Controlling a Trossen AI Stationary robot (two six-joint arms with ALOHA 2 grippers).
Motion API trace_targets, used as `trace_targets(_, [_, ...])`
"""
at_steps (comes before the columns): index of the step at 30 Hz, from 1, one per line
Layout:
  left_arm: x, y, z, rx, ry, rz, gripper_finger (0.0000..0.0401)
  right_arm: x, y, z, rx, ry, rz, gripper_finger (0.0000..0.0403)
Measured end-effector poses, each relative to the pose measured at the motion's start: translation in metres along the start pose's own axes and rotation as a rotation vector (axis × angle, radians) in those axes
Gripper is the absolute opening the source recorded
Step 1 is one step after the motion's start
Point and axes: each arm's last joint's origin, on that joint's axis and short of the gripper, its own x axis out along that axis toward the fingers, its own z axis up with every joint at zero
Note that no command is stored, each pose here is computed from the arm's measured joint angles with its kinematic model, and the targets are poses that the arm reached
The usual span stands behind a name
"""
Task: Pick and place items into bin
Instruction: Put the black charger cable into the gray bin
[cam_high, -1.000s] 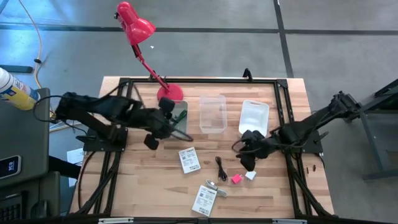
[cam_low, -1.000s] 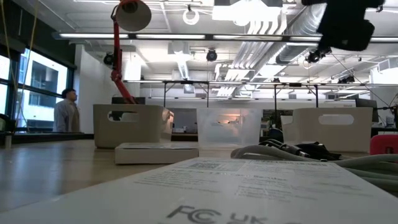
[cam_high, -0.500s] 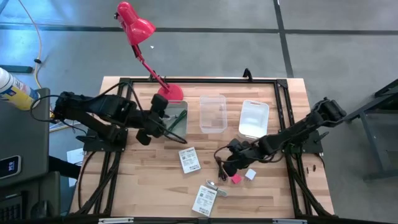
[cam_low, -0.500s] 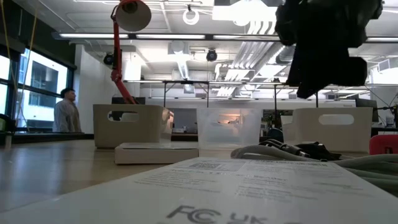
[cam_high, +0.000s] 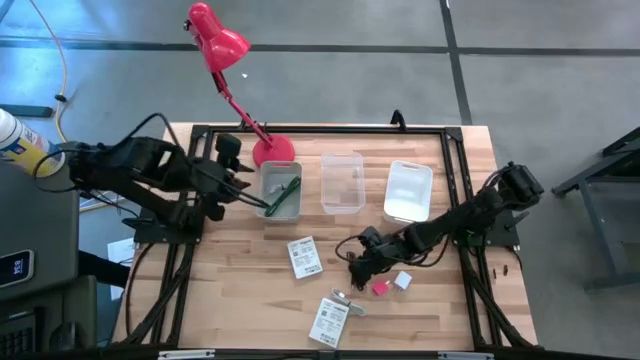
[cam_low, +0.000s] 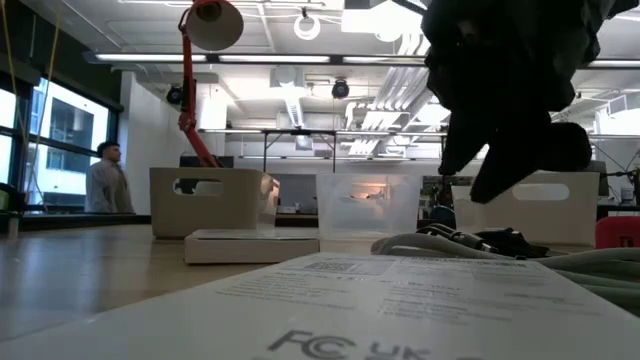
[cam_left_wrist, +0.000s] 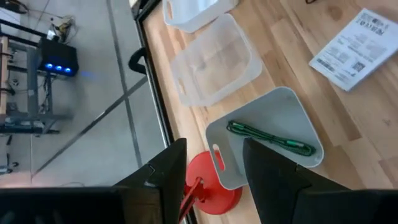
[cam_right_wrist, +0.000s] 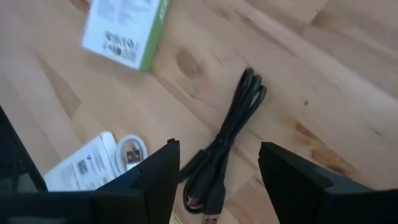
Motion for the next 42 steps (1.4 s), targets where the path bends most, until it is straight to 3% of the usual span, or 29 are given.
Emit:
trace_targets(8, [-0.008, 0.002, -0.007, -0.049, -0.018, 0.021, 0.0145, 0.013, -0.003, -0.006, -0.02, 0.108, -0.016, 0.0187])
trace_targets(16, [-0.008, 0.003, -0.007, -0.061, -0.01, 0.036, 0.0145, 0.023, -0.001, -0.008, -0.036, 0.117, 0.017, 0.0173])
trace_targets(28, [-0.008, 0.003, -0.007, -0.061, 0.001, 0.056, 0.0145, 0.051, 0.002, 0.004, -0.032, 0.137, 0.132, 0.0151])
trace_targets(42, [-0.008, 0.001, -0.007, -0.055, -0.007, 0.013, 0.0145, 0.038, 0.032, 0.036, -0.179, -0.029, 0.297, 0.0146])
